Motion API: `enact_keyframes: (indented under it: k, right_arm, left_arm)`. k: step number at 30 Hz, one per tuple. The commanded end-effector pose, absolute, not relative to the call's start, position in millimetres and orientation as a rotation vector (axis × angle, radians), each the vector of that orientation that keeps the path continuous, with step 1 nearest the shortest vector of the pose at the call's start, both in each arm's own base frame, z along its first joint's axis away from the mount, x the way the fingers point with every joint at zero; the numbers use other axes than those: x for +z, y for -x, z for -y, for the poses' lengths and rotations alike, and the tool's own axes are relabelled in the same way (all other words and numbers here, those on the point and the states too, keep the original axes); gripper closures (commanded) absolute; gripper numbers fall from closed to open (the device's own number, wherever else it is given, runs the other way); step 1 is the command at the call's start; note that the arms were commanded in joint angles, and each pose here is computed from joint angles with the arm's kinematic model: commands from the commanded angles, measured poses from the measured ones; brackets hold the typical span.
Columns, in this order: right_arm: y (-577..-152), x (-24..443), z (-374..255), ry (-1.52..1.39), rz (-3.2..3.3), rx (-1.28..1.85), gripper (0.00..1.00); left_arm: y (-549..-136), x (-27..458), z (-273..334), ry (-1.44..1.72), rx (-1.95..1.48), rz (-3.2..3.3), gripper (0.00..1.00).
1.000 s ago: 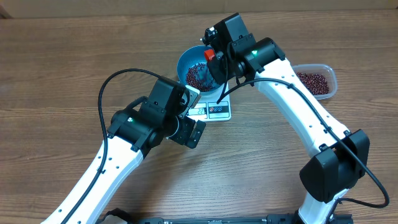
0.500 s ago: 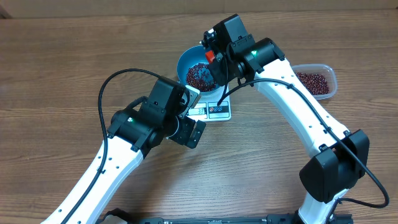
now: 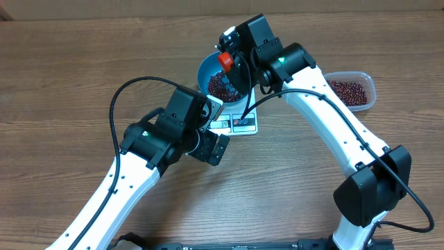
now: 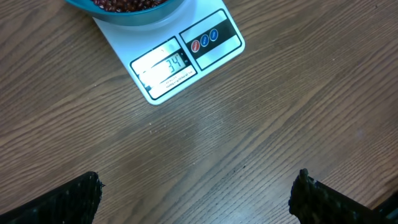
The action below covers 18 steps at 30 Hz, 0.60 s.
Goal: Scoop item into bowl and weigh 150g on scale
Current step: 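Tilt the scoop with the right gripper to pour beans into the bowl, then move the empty scoop with the right gripper back to the bean tub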
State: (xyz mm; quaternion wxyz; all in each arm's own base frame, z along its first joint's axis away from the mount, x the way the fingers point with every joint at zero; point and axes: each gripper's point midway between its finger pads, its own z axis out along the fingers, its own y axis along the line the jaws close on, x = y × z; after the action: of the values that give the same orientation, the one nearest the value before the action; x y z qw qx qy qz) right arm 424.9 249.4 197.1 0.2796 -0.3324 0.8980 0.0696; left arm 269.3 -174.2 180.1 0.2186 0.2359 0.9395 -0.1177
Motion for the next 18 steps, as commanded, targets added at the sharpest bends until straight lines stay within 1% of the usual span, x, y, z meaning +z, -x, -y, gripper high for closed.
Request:
enact_keyframes:
  k: [1,4,7,10,13,18]
  right_arm:
    - [-420,228,-250,0.962,-2.319,0.179,0.96]
    - [-431,229,-235,0.779,-2.368,0.115,0.96]
    - [-424,225,-236,0.81,-2.391,0.153,0.96]
    - [-426,227,-235,0.72,-2.415,0.187,0.96]
    - [-424,235,-236,0.697,-2.411,0.297,0.96]
    - [-425,266,-220,0.595,-2.371,0.537,0.96]
  left_arm:
    - [-267,182,178,-0.665,-0.351,-2.592,0.0]
    - [-267,182,178,-0.665,-0.351,-2.592,0.0]
    - [-267,182,178,-0.665,-0.351,-2.592,0.0]
    - [-267,182,178,-0.665,-0.351,-2.592,0.0]
    - [-267,182,178,-0.665,-0.351,-2.592,0.0]
    - [-267,182,178,-0.665,-0.351,-2.592,0.0]
